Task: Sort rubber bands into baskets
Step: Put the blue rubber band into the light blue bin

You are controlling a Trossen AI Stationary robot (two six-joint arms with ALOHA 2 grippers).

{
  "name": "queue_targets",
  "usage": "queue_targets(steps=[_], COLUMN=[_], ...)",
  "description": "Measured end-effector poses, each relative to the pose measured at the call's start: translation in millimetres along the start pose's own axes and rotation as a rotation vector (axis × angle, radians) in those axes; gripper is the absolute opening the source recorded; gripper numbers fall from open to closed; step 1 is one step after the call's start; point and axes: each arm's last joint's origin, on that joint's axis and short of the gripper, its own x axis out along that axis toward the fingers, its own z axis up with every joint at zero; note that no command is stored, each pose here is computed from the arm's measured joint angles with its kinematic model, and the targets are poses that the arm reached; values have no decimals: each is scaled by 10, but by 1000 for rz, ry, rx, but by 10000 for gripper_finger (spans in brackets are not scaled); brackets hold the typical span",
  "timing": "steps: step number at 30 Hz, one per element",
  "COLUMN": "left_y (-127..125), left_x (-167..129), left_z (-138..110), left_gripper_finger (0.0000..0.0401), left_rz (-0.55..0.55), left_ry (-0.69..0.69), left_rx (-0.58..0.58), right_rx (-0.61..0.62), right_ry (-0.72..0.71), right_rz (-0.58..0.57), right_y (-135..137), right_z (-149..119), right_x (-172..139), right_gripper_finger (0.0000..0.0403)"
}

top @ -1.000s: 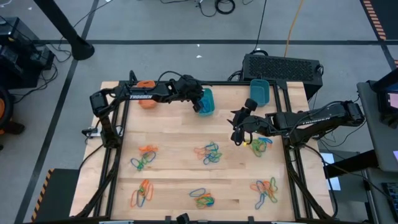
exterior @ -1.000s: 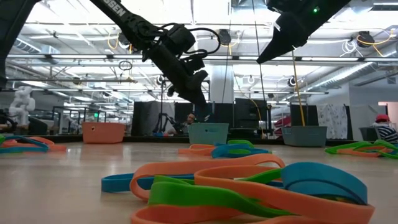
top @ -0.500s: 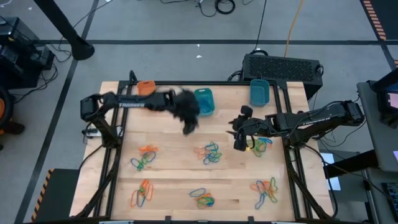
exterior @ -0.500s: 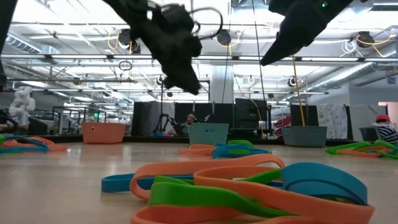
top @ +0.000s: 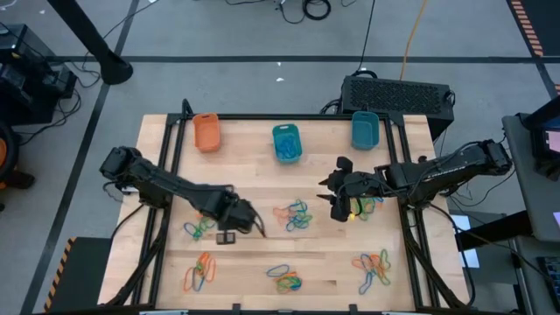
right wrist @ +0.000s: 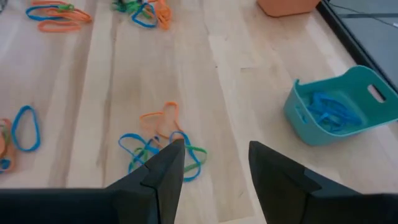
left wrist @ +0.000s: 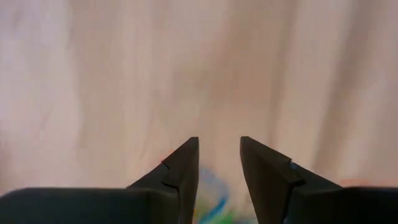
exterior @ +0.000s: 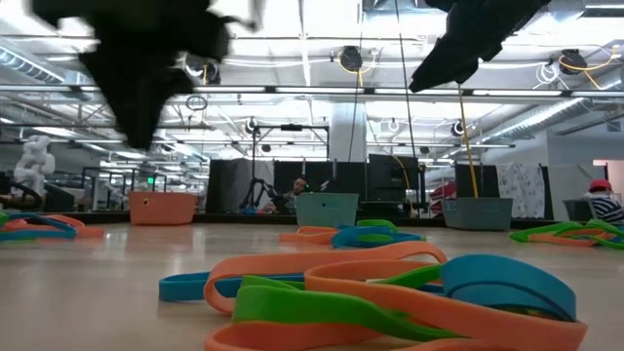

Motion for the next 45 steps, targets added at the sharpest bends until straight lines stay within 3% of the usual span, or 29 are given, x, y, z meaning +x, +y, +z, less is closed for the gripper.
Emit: queue_targets(steps=[7,12,16,31,35,40,45], left_y=[-20,7,-17,16,10,9,5], left_x=[398,647,717,819,819,818,795], left_z=[-337,-441,-461,-550,-548,-548,-536], left_gripper_finger=[125,125,125,124,95,13,9], left_rz=[13,-13,-89,-90,-107,-110,-113], left_ry=[196,183,185,224,229,231,228], left_rx=[-57,-104,-115,-145,-147,-150,-141], right_rx=[36,17,12,3,3,3,3], right_ry=[1,2,4,1,0,0,0], right_rz=[38,68,87,83,83,83,83], right_y=[106,191,244,259,260,260,260], right_z=[-22,-43,-58,-63,-61,-61,-61], right_x=[-34,-63,-83,-90,-90,-90,-90], right_gripper_finger=[171,171,171,171,171,171,171])
